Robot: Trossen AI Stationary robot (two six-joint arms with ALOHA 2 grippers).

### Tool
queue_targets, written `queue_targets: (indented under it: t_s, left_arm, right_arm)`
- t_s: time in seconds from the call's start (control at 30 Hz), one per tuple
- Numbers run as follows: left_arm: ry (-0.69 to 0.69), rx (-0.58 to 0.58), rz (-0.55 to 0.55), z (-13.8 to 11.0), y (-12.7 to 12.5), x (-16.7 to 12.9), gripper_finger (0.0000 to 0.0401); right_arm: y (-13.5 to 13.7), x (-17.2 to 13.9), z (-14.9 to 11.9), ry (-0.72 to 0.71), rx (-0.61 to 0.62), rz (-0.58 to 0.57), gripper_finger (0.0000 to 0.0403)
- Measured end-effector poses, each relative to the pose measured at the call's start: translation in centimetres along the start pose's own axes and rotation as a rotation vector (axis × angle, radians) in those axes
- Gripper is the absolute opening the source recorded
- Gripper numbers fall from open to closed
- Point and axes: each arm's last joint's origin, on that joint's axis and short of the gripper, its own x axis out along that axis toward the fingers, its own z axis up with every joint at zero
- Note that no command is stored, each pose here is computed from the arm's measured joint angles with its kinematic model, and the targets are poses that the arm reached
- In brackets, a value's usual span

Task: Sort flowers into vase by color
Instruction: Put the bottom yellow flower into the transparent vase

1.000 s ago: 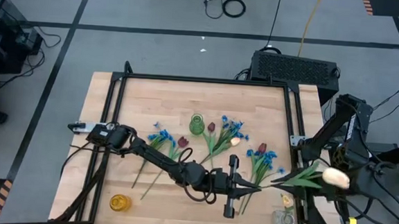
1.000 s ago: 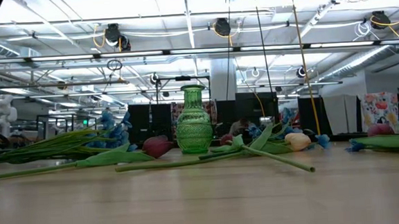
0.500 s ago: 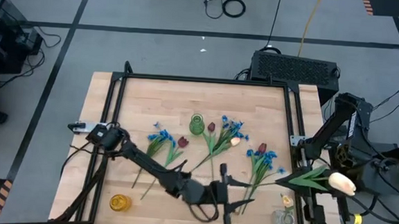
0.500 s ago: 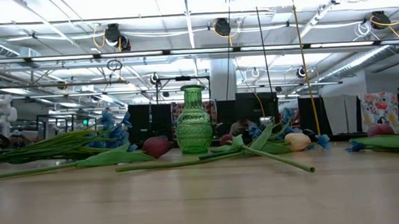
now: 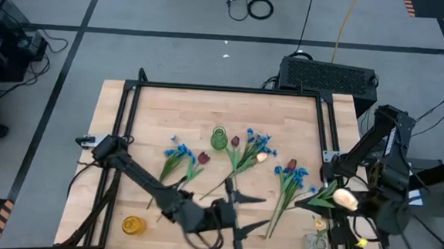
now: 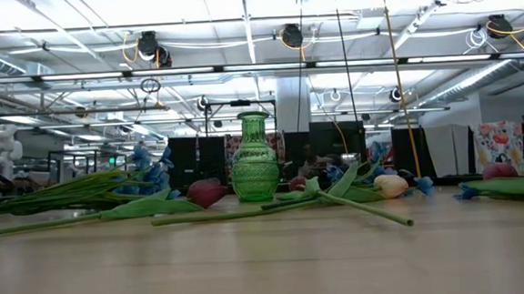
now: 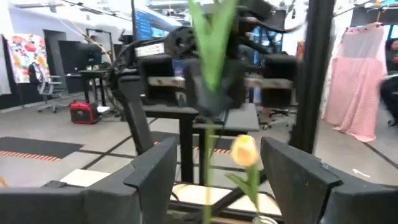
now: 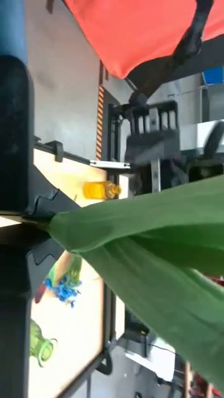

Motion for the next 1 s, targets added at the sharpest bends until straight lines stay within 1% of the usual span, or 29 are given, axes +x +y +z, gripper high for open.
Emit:
queue_targets:
  t_s: [0.17, 0.4, 0.5, 0.7, 0.83, 1.0]
  left_arm:
    - [-0.013, -0.069, -0.082, 0.0, 1.4, 1.4, 0.0239]
    - [0.014, -0.019, -0.089, -0.4, 2.3, 2.1, 0.0239]
    - [0.041, 0.000, -0.095, -0.8, 2.6, 2.3, 0.0239]
    - [0.103, -0.011, -0.118, -1.6, 3.5, 3.0, 0.0239]
    - [0.135, -0.019, -0.186, -1.9, 3.6, 3.1, 0.0239]
    - [0.181, -0.004, -0.191, -2.4, 3.6, 3.0, 0.0239]
  right_arm:
    - [0.4, 2.0, -0.7, 0.057, 0.003, 0.006, 0.0000]
    - [0.7, 4.3, -1.6, 0.110, -0.011, -0.017, 0.0000]
    - [0.5, 5.2, -1.9, 0.133, 0.009, -0.023, 0.0000]
    - [0.3, 7.1, -2.5, 0.196, 0.004, -0.011, 0.0000]
    - [0.2, 7.8, -2.8, 0.224, 0.005, 0.000, 0.0000]
    - [0.1, 8.1, -2.9, 0.232, 0.005, -0.001, 0.0000]
